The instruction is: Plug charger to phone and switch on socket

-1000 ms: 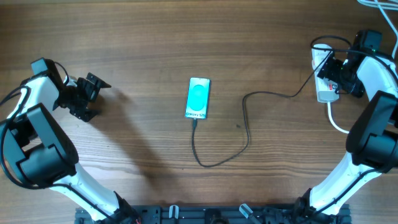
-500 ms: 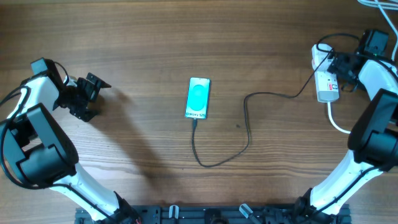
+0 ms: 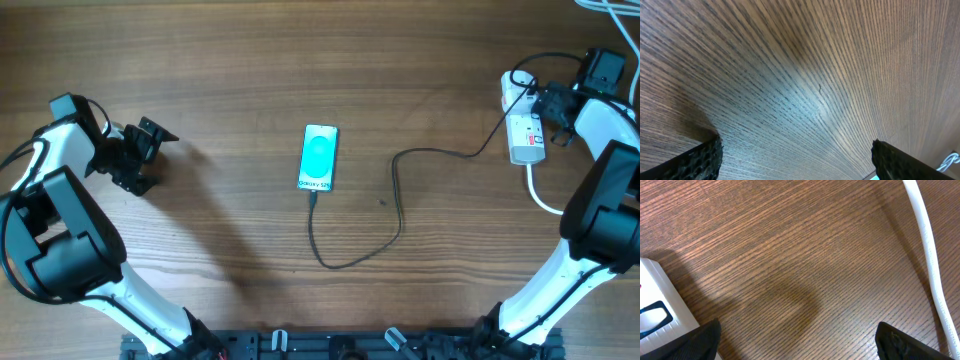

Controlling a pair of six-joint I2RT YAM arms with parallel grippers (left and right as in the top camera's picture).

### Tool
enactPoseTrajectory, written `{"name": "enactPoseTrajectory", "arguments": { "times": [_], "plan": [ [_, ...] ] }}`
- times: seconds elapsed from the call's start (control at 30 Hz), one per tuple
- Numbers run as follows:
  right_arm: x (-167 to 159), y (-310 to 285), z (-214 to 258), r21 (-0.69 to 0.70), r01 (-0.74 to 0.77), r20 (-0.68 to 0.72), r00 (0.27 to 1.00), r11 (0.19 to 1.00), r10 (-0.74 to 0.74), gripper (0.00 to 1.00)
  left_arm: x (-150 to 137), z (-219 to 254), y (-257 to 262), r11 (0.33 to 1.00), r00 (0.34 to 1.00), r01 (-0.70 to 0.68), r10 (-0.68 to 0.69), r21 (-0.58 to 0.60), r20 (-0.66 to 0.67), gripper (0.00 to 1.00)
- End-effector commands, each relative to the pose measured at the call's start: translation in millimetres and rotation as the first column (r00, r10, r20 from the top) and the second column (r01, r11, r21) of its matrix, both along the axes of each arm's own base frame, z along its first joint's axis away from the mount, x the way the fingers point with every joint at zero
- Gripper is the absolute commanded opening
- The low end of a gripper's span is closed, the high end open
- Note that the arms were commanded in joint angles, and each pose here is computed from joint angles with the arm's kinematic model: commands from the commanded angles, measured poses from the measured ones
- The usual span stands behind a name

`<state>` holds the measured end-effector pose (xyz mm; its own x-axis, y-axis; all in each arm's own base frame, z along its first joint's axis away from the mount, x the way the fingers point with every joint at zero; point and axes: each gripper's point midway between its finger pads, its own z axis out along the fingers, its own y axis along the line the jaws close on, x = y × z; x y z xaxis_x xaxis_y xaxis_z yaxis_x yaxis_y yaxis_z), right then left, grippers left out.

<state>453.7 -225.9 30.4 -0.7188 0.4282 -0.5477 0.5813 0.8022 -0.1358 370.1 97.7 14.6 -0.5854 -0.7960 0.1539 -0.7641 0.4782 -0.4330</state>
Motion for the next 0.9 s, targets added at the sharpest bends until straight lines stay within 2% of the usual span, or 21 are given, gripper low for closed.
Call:
{"name": "enactPoseTrajectory", "arguments": {
  "times": [0.0, 0.5, 0.67, 0.87],
  "plan": [
    [17.3, 24.4, -5.1, 0.062, -0.054, 0.040, 0.998, 0.997, 0.052, 1.00, -18.3, -26.4, 2.2, 1.000, 0.996, 0.000, 0.002, 0.029, -0.092, 1.00],
    [18.0, 24.2, 0.7, 0.058, -0.055, 0.050, 0.997, 0.997, 0.052, 1.00, -18.3, -26.4, 2.2, 1.000, 0.996, 0.000, 0.002, 0.029, -0.092, 1.00],
    [22.9, 22.4, 46.8, 0.022, -0.058, 0.135, 0.989, 0.998, 0.054, 1.00, -18.4, -26.4, 2.1, 1.000, 0.996, 0.000, 0.002, 0.028, -0.092, 1.00],
    [20.7, 23.2, 143.7, -0.054, -0.055, 0.308, 0.949, 0.997, 0.069, 1.00, -18.3, -26.4, 2.2, 1.000, 0.996, 0.000, 0.002, 0.029, -0.092, 1.00]
  ]
}}
